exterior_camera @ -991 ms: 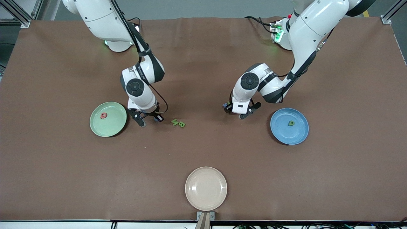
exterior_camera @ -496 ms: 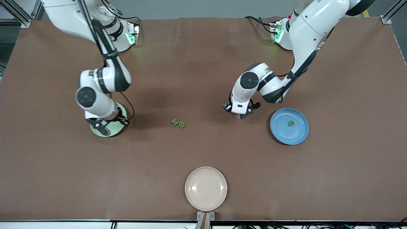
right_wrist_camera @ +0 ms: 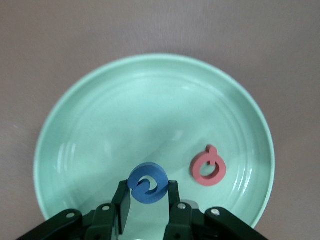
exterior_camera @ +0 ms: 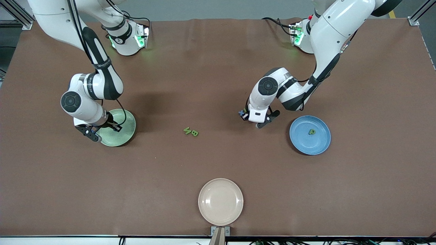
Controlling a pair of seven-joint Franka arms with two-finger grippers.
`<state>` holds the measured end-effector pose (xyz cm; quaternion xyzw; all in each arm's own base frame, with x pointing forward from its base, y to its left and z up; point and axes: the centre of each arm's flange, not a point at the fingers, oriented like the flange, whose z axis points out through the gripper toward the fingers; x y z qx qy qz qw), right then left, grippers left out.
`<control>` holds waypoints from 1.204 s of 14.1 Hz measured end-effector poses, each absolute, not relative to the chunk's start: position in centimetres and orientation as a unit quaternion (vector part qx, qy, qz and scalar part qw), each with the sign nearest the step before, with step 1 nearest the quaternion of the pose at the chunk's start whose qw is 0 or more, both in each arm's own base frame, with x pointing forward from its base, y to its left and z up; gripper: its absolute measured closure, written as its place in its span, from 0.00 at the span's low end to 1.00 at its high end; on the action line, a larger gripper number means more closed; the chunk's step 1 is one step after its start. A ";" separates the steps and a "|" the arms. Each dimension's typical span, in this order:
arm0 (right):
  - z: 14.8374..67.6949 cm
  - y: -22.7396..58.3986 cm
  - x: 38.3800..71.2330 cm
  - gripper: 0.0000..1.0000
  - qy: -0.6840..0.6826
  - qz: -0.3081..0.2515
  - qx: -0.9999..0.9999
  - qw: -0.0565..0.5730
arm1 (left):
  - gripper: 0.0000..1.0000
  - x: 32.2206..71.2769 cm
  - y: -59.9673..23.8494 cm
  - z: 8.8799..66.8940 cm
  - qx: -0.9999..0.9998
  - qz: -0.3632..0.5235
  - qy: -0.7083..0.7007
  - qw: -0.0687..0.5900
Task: Sort upper and lower case letters into plates
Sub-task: 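Put the blue E on the blue plate, blue c on the green plate, then grasp the green N with the right gripper while the left gripper reaches the n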
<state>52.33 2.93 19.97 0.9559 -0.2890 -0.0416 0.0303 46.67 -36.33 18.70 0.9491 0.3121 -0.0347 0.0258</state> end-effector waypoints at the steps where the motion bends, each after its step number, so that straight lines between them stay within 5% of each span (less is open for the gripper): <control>1: 19.6 3.0 52.2 0.65 -0.288 -0.045 0.956 0.032 | 0.73 47.5 -35.9 19.7 0.949 -0.027 0.315 0.020; 6: 18.9 2.9 52.0 0.62 -0.272 -0.054 0.960 0.036 | 0.73 52.1 -30.1 24.8 0.964 -0.003 0.263 -0.027; 12: 23.6 2.7 55.0 0.04 -0.272 -0.108 0.955 0.039 | 0.73 57.0 -17.5 25.1 0.984 -0.009 0.173 -0.033; 17: 28.8 13.8 57.5 0.00 -0.332 -0.080 0.940 0.024 | 0.73 55.8 -15.0 22.3 0.989 -0.010 0.140 -0.046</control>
